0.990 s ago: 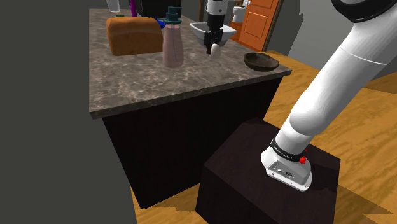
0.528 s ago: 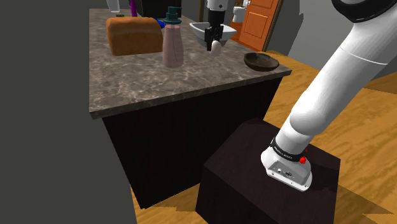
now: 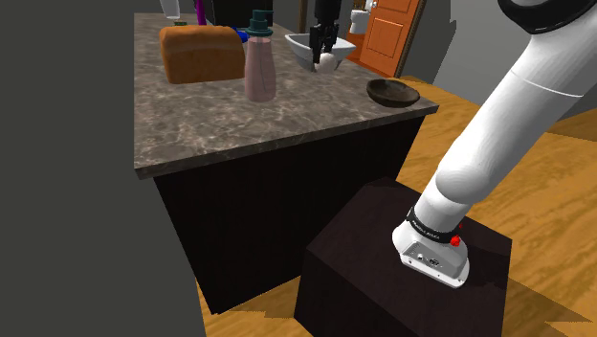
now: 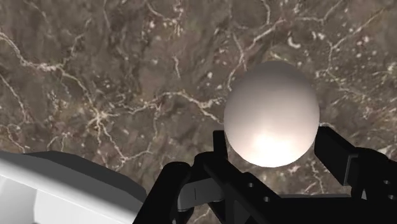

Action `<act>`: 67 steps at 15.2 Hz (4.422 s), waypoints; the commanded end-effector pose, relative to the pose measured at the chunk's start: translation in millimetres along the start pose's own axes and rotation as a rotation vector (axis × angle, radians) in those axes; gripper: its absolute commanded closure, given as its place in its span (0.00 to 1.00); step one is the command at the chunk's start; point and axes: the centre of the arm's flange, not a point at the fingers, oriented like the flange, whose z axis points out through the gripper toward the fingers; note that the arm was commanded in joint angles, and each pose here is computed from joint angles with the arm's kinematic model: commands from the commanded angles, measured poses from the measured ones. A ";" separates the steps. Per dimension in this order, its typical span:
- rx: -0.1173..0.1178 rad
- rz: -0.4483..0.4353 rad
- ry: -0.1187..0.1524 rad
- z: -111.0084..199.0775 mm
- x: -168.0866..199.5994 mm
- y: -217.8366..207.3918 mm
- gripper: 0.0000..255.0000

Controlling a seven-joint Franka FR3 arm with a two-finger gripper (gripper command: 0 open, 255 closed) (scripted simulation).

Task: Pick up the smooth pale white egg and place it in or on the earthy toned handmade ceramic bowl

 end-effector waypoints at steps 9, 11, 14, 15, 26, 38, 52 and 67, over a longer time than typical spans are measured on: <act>0.000 0.000 0.000 -52.6 -1.1 -1.8 1.00; 0.000 0.000 0.000 -63.1 -1.4 -2.0 1.00; 0.000 0.000 0.000 -63.5 -26.6 5.9 1.00; 0.000 0.000 0.000 -63.6 -39.2 9.9 1.00; 0.000 0.000 0.000 -64.5 -177.7 53.5 1.00; 0.000 0.000 0.000 -17.3 -222.5 69.3 1.00; 0.000 0.000 0.000 11.3 -221.7 70.0 0.00; 0.000 0.000 0.000 -38.7 -221.6 70.0 0.00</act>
